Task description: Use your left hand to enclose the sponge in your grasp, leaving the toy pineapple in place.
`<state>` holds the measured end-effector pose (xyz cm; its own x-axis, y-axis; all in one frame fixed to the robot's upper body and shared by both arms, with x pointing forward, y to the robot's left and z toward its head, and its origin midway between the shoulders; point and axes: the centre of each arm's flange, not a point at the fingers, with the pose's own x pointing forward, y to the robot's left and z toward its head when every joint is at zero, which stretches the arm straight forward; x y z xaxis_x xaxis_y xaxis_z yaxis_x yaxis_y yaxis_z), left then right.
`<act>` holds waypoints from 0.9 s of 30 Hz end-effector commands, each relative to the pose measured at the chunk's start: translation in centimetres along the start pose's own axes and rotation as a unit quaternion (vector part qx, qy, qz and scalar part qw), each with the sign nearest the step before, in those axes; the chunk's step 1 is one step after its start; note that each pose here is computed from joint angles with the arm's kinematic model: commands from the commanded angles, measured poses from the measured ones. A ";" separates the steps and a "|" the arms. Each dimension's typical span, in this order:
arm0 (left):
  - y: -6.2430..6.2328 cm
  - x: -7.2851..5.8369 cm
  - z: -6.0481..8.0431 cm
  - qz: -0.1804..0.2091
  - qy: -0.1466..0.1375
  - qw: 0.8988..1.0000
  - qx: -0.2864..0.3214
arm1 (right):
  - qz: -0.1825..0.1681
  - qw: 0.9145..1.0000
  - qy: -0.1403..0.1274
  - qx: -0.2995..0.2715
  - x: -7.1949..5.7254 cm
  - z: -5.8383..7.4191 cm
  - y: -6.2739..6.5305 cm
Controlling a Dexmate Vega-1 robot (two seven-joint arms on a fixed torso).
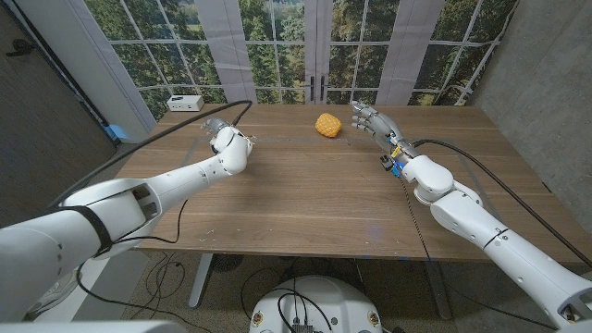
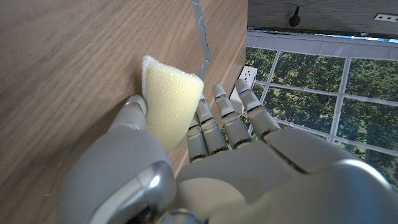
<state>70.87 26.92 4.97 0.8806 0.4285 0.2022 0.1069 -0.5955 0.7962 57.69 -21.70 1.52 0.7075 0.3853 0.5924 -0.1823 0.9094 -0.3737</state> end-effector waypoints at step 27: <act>-3.2 -0.9 1.8 0.097 0.029 0.995 0.024 | -0.006 1.000 -0.001 -0.012 -0.2 0.8 0.3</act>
<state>71.54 27.26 1.01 0.8756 0.3824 0.2949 0.0413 -0.6677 0.7433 57.19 -21.48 1.74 0.7085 0.3783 0.5957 -0.1654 0.9097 -0.3810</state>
